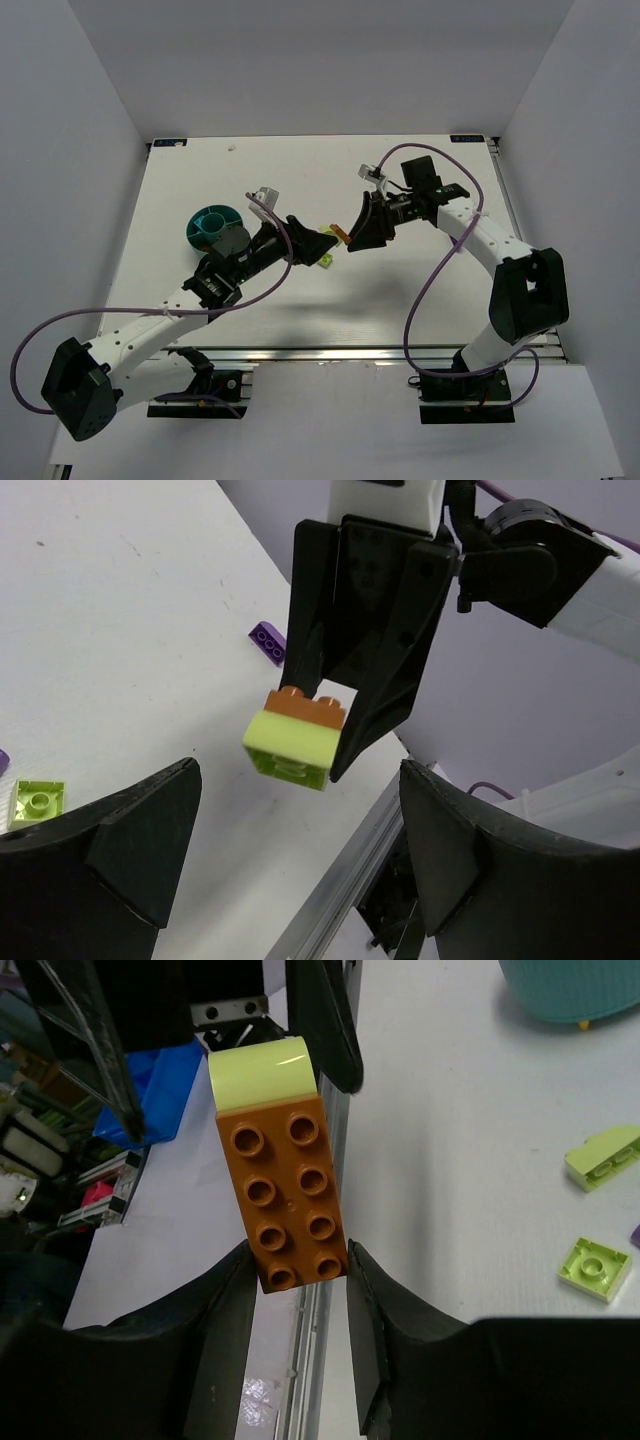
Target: Sort the legos into containers by color
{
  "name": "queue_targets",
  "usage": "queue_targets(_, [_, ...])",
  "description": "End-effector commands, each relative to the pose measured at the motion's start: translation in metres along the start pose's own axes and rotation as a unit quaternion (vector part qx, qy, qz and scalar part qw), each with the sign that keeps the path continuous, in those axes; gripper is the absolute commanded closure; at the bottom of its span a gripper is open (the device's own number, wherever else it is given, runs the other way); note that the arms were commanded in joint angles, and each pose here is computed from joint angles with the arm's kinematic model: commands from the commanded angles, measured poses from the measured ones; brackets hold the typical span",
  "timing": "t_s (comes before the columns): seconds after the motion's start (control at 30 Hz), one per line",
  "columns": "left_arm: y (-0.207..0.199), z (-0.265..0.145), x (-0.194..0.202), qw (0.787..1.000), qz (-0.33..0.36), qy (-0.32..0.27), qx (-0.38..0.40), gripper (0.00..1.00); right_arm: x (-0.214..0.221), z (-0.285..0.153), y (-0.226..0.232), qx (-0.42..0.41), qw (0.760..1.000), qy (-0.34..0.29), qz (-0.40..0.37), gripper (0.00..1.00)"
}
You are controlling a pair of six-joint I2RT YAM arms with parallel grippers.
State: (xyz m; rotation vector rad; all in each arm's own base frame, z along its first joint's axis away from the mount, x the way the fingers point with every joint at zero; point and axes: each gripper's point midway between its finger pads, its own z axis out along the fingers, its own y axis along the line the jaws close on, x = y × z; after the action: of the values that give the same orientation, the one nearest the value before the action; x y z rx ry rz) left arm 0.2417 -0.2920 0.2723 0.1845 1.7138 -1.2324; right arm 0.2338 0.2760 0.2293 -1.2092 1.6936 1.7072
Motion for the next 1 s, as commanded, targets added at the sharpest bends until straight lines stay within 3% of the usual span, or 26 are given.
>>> queue_targets(0.0, [-0.008, 0.001, -0.004, 1.0, 0.012, -0.004, 0.016, 0.11, -0.022, 0.001, 0.021, -0.029, 0.999, -0.018, -0.016, 1.0])
queue_targets(0.1, [-0.008, 0.003, -0.004, 1.0, 0.011, -0.006, 0.016, 0.13, -0.025, 0.003, 0.026, -0.036, 0.999, -0.019, -0.017, 1.0])
queue_targets(0.3, [-0.012, 0.007, -0.007, 1.0, 0.004, -0.009, 0.025, 0.28, -0.023, 0.006, 0.031, -0.045, 0.999, -0.017, -0.017, 1.0])
queue_targets(0.53, [-0.023, 0.006, -0.017, 0.999, 0.004, -0.028, 0.047, 0.35, -0.021, 0.01, 0.036, -0.054, 0.998, -0.012, -0.018, 1.0])
queue_targets(0.67, [-0.026, 0.005, -0.018, 0.998, 0.004, -0.027, 0.054, 0.64, -0.022, 0.011, 0.036, -0.052, 0.998, -0.012, -0.017, 1.0])
queue_targets(0.7, [-0.028, 0.003, -0.019, 0.998, 0.005, -0.028, 0.055, 0.78, -0.022, 0.011, 0.034, -0.051, 0.999, -0.012, -0.016, 1.0])
queue_targets(0.8, [-0.026, -0.003, -0.022, 0.998, 0.011, -0.034, 0.042, 0.97, -0.025, 0.011, 0.031, -0.047, 0.999, -0.014, -0.02, 1.0])
queue_targets(0.97, [-0.007, -0.023, -0.034, 0.998, 0.039, -0.048, -0.029, 1.0, -0.028, 0.012, 0.018, -0.029, 0.999, -0.015, -0.033, 1.0])
